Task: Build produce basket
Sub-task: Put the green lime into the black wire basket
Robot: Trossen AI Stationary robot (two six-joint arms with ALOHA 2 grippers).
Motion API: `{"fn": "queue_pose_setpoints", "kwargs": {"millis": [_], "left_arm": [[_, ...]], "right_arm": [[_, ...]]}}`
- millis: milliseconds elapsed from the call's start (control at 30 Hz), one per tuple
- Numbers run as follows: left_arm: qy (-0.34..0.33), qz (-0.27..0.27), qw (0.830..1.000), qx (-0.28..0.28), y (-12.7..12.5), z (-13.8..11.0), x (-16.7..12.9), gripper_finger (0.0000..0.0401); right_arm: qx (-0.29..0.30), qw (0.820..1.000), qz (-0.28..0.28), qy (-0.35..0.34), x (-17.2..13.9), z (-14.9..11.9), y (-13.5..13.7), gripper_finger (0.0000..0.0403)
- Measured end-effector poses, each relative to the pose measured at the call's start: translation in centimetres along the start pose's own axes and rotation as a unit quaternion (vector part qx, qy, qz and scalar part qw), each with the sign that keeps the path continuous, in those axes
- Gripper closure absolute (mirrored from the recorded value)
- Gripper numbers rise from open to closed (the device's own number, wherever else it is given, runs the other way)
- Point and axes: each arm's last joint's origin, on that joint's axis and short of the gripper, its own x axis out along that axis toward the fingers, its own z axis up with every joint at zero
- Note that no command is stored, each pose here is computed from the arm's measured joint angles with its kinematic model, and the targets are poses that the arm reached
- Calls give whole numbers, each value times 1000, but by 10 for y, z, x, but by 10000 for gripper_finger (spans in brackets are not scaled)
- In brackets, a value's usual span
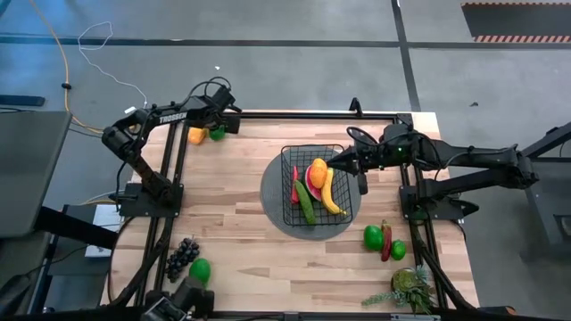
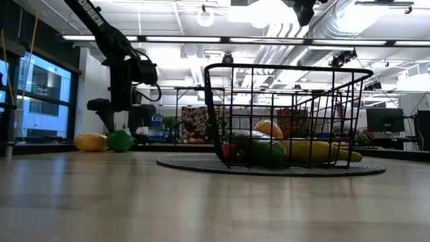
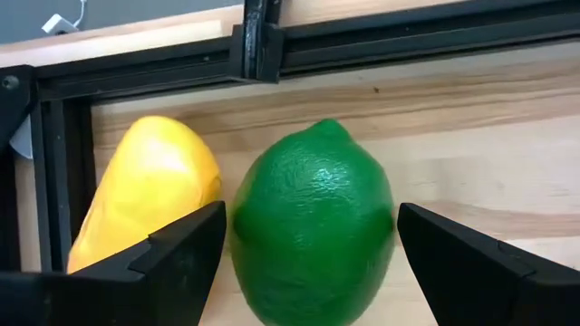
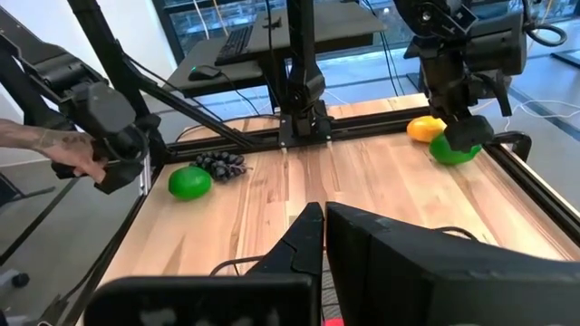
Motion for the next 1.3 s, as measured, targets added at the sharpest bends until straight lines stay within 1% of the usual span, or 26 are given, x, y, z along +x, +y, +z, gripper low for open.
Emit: {"fn": "queue_pose_setpoints", "kwargs": {"millis": [200, 400, 600, 900, 1167, 1300], "left_arm": [[17, 7, 1000, 0, -6, -5, 5, 85], [2, 14, 1000, 7, -16, -8, 8, 84], [6, -1, 1000, -8, -16, -7, 8, 84], [15, -14, 1000, -6, -16, -7, 8, 86], [17, -14, 1000, -3, -16, -7, 8, 119], [16, -20, 1000, 2, -16, -7, 7, 127]], "right_arm": [[1, 1000, -1, 5, 0, -1, 0, 403], [1, 1000, -1, 5, 0, -1, 0, 403], [1, 1000, 0, 5, 0, -1, 0, 403], [1, 1000, -1, 5, 0, -1, 0, 403], [1, 1000, -1, 5, 0, -1, 0, 403], [1, 1000, 0, 5, 0, -1, 0, 403]]}}
